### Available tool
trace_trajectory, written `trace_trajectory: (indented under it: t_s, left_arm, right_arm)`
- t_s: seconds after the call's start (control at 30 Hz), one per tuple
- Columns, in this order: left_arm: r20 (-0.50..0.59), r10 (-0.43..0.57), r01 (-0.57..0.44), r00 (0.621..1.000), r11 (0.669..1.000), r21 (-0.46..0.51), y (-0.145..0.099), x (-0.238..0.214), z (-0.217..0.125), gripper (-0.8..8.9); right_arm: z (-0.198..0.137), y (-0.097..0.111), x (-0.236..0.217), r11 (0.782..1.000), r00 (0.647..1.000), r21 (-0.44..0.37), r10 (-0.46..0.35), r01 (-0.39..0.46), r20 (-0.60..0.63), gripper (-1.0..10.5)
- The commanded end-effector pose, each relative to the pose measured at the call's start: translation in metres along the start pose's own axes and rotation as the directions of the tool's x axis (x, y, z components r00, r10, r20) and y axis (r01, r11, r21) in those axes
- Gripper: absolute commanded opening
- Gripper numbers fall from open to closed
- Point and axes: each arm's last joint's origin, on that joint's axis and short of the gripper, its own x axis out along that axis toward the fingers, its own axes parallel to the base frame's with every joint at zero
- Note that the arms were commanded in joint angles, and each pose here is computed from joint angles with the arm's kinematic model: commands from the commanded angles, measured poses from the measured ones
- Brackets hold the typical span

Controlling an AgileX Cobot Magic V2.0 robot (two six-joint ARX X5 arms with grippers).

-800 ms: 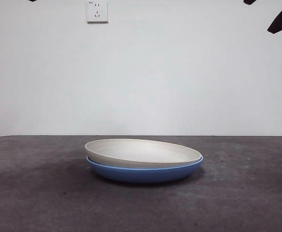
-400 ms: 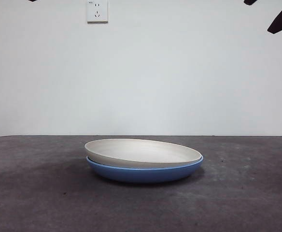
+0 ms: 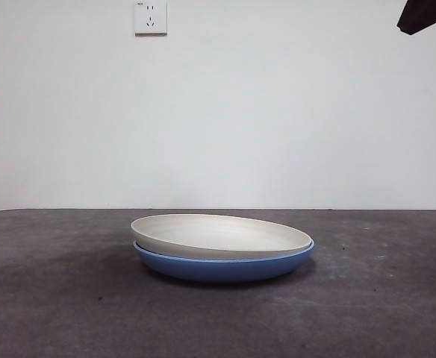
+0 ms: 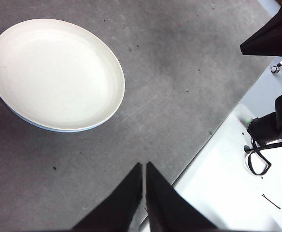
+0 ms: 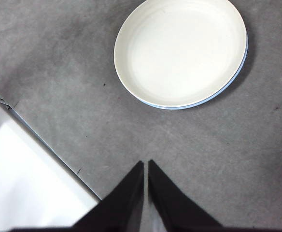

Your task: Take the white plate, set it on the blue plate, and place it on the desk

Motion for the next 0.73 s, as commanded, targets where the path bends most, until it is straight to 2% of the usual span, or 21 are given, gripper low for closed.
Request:
trace_trajectory:
  t_s: [0.03,0.73]
  left_arm:
    - [0.006,-0.008,0.008,1.0,1.0,0.019,-0.0012,-0.0002,0.003,0.1]
    - [0.026,-0.004,0.003,1.0,0.999,0.032,-0.0028,-0.0044,0.0023,0.11]
  right_arm:
    - [0.0046,0.0026,-0.002,1.0,1.0,-0.027,0.009,-0.008,0.018,0.1]
    - [0.0043,0.0028,-0.0026,1.0,1.0,-0.028,0.009,-0.009,0.02,0.1]
